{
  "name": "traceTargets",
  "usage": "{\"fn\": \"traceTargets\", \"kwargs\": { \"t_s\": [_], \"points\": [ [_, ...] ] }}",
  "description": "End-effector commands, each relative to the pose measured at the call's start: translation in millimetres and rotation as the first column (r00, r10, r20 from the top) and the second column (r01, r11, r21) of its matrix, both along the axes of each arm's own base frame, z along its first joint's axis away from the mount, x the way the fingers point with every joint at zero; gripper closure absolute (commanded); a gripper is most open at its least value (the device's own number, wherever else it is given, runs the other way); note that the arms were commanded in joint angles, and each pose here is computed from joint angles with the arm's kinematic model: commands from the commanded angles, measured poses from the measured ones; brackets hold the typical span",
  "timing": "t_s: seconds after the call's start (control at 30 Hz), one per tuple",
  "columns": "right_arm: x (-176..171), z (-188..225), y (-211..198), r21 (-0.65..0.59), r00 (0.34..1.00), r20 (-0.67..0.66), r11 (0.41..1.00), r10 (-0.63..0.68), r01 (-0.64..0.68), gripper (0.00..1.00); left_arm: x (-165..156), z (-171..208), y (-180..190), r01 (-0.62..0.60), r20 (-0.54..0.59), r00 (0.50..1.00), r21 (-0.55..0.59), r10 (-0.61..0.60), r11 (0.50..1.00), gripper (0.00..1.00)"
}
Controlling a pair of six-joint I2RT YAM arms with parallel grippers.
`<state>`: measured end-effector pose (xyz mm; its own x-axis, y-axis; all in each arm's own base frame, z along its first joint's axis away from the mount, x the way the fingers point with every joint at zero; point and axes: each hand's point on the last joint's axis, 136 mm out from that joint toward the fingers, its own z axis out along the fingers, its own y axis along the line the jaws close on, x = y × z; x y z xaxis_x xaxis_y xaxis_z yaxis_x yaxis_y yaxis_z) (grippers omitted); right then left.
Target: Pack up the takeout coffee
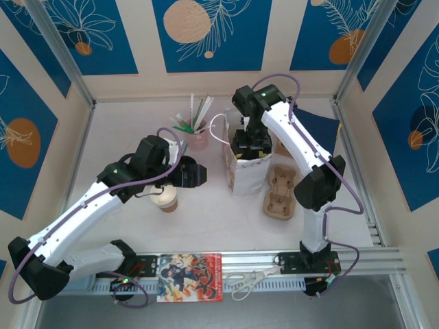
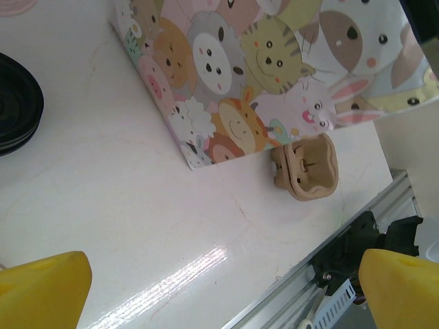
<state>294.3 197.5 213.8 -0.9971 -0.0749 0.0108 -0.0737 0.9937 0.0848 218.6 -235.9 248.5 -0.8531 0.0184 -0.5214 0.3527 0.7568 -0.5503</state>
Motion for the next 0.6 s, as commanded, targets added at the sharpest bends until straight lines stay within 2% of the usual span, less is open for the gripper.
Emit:
{"fn": "traceTargets", "kwargs": {
  "t_s": [0.0,0.2,0.57],
  "points": [
    [-50,9,-17,-0.048,0.99,-0.139,0.998,0.033,-0.04,0.35,-6,4,-3,0.019,-0.008,1.0,-0.028,-0.019,0.999,0.0],
    [-60,8,-20,-0.055,0.987,-0.152,0.997,0.047,-0.056,0.35,-7,2,-1,0.014,-0.014,1.0,-0.021,-0.014,1.0,0.0],
    [-42,-3,-5,-0.048,0.99,-0.134,0.997,0.052,-0.059,0.35,-12,-2,20,-0.029,-0.006,1.0,0.057,0.03,0.998,0.0]
  ]
}}
